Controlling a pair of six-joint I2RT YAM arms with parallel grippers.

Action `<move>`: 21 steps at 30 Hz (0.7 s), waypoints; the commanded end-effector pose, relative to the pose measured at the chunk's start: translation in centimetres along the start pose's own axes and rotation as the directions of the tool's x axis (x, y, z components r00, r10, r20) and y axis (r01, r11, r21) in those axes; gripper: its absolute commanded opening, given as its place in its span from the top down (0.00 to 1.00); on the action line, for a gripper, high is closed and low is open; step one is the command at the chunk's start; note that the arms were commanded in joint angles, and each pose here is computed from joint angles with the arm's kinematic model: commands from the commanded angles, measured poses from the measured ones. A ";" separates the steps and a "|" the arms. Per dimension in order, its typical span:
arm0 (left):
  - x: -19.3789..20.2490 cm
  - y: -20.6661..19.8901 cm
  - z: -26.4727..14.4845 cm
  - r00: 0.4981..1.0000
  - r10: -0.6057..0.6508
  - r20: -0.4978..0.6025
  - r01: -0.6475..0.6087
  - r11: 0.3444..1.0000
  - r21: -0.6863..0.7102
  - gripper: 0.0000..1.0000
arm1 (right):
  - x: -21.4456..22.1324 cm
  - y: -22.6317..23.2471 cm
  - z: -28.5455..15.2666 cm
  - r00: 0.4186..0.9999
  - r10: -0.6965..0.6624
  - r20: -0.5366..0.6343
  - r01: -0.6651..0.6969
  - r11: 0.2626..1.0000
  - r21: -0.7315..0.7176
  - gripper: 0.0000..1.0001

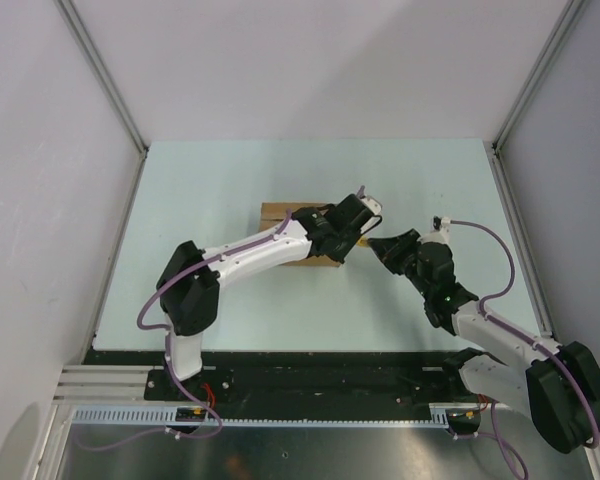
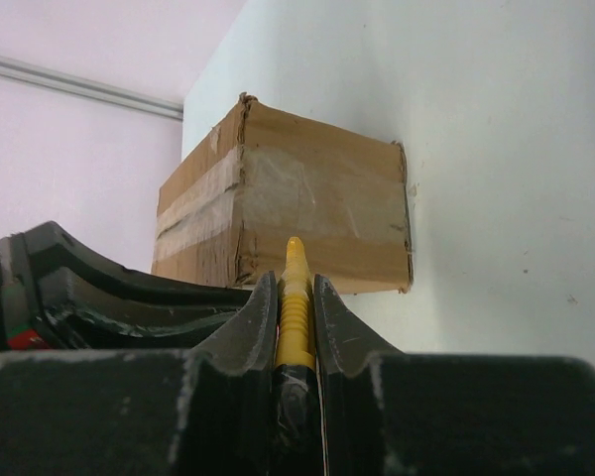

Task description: Unpack the express box

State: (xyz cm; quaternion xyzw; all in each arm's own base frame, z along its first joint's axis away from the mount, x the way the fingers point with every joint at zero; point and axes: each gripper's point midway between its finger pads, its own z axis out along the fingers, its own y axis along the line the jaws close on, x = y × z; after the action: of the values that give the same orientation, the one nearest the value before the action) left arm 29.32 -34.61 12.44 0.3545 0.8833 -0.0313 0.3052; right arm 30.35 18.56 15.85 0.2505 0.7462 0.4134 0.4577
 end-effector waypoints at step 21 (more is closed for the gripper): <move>-11.3 5.8 -4.0 0.866 -0.350 0.358 0.361 0.932 0.038 0.45 | -2.7 4.0 0.4 0.996 0.027 0.083 -0.016 0.990 -0.140 1.00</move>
State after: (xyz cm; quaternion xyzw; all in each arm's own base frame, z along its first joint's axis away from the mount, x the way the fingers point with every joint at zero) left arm 33.48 -36.14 20.80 0.2391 0.8665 -0.1272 0.4193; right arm 30.84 18.20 17.15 0.2521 0.7295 0.4247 0.4733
